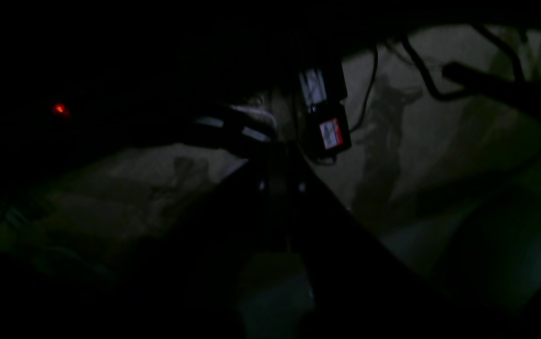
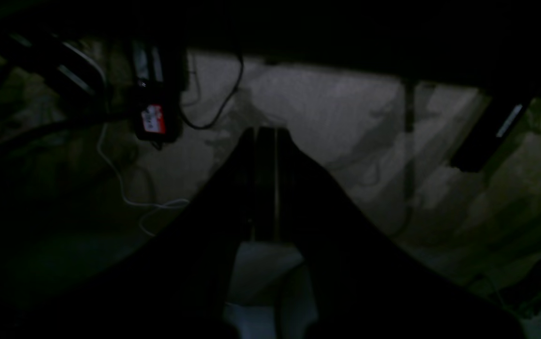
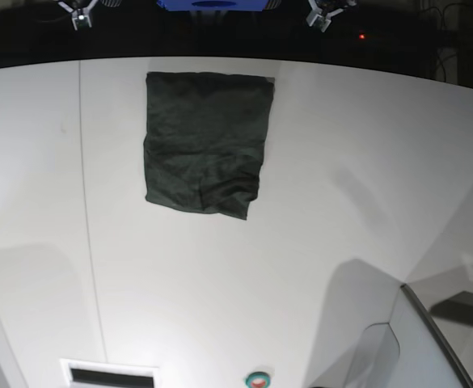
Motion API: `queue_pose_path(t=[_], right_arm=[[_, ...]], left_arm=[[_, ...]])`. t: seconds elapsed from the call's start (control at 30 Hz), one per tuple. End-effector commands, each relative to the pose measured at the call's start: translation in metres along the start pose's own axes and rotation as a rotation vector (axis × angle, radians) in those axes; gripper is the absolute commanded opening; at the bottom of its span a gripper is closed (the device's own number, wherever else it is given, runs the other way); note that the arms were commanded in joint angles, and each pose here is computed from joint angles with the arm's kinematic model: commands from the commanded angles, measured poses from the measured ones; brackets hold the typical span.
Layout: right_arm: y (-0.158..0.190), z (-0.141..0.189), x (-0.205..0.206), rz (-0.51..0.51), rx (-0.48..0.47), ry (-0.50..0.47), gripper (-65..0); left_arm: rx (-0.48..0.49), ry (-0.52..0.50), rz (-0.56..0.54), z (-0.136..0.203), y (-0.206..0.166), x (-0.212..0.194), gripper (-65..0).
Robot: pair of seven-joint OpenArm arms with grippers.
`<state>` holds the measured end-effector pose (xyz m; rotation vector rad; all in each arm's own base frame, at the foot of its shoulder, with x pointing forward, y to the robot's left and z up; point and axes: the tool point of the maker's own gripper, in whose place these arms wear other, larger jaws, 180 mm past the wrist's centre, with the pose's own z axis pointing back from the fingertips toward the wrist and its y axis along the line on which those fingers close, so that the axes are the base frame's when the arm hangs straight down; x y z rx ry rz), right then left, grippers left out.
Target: Layout the t-shirt on the table in an organized manner, then fold the t-shirt properly
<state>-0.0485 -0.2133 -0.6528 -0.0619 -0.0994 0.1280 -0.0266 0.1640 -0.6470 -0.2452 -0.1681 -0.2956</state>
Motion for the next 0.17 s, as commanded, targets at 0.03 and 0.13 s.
queue_pose_path(t=[0.03, 0.13], right_arm=[[-0.012, 0.003, -0.010, 0.005, -0.022, 0.011, -63.6], [-0.012, 0.003, 0.002, 0.008, -0.022, -0.056, -63.6]], left_arm=[[0.005, -0.009, 0.000, 0.001, 0.004, 0.002, -65.0], [0.005, -0.010, 0.000, 0.001, 0.005, 0.003, -65.0]])
